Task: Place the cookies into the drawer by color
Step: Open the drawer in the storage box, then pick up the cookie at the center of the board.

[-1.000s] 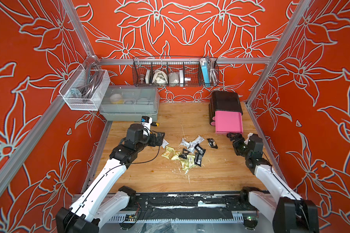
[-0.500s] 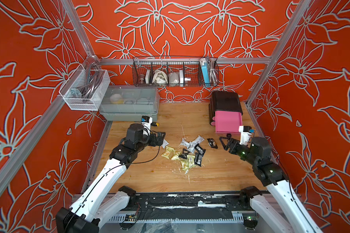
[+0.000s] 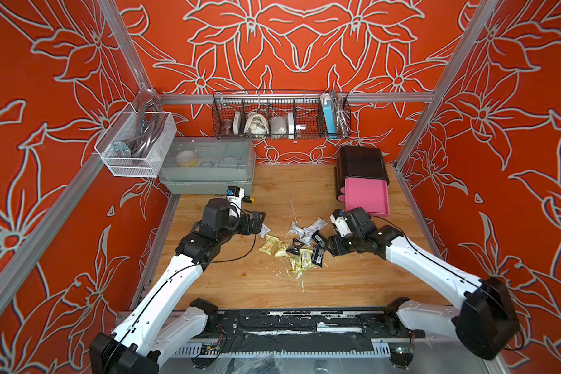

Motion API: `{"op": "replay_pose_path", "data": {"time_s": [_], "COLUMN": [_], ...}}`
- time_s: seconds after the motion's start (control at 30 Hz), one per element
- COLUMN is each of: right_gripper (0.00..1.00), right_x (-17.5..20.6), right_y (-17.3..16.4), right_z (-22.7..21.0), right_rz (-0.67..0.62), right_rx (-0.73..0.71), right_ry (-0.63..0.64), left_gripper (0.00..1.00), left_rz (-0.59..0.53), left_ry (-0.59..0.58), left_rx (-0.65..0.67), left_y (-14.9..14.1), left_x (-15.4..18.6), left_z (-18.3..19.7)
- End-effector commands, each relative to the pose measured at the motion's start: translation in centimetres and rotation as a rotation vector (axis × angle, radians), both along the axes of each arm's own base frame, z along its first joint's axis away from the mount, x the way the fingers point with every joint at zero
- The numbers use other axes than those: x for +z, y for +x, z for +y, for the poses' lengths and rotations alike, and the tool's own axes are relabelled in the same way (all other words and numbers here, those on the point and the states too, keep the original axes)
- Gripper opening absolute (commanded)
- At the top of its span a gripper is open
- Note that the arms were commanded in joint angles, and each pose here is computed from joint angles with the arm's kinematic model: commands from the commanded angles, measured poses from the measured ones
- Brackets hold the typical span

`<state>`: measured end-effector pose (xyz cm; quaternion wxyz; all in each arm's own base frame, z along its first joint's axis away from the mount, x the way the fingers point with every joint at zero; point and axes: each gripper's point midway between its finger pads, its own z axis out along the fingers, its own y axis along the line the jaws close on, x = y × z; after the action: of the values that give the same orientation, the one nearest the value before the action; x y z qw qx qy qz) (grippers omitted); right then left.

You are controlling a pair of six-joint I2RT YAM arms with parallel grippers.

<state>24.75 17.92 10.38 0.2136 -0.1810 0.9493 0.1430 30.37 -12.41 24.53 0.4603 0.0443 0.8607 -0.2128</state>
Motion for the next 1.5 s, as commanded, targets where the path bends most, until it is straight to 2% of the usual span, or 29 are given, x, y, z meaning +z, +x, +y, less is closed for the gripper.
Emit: {"op": "replay_pose_path", "data": {"time_s": [0.0, 0.4, 0.5, 0.63, 0.87, 0.97, 1.13, 1.3, 1.47], "right_gripper": [0.72, 0.70, 0.66, 0.54, 0.37, 0.28, 0.22, 0.21, 0.19], "right_x": [0.4, -4.8, -6.2, -7.4, -7.4, -6.4, -3.0, 2.9, 10.3], "right_y": [2.5, 5.4, 5.2, 4.8, 4.5, 4.5, 4.4, 4.4, 5.2], "right_z": [0.4, 4.1, 4.4, 4.0, 2.8, 2.8, 2.7, 2.0, 0.2], "right_rz": [-0.083, 0.025, 0.063, 0.089, 0.063, 0.034, -0.048, -0.187, -0.370], "right_rx": [0.044, 0.103, 0.110, 0.110, 0.093, 0.090, 0.061, 0.003, -0.088], "right_ry": [-0.071, -0.059, -0.064, -0.091, -0.145, -0.129, -0.072, 0.007, 0.049], "left_gripper": [0.98, 0.98, 0.98, 0.98, 0.98, 0.98, 0.98, 0.98, 0.98], "left_rz": [-0.008, -0.008, -0.008, -0.007, -0.007, -0.007, -0.011, -0.011, -0.012], "left_ry": [0.000, 0.009, 0.010, 0.008, 0.007, 0.007, 0.006, 0.000, -0.002], "left_rx": [0.002, 0.006, 0.007, 0.007, 0.009, 0.008, 0.011, 0.010, 0.008], "left_y": [0.1, 0.1, 0.1, 0.1, 0.1, 0.1, 0.0, 0.0, 0.0], "left_x": [0.1, 0.0, 0.0, 0.0, 0.0, 0.0, 0.1, 0.2, 0.3], "left_z": [0.1, 0.3, 0.3, 0.3, 0.3, 0.3, 0.3, 0.3, 0.2]}}
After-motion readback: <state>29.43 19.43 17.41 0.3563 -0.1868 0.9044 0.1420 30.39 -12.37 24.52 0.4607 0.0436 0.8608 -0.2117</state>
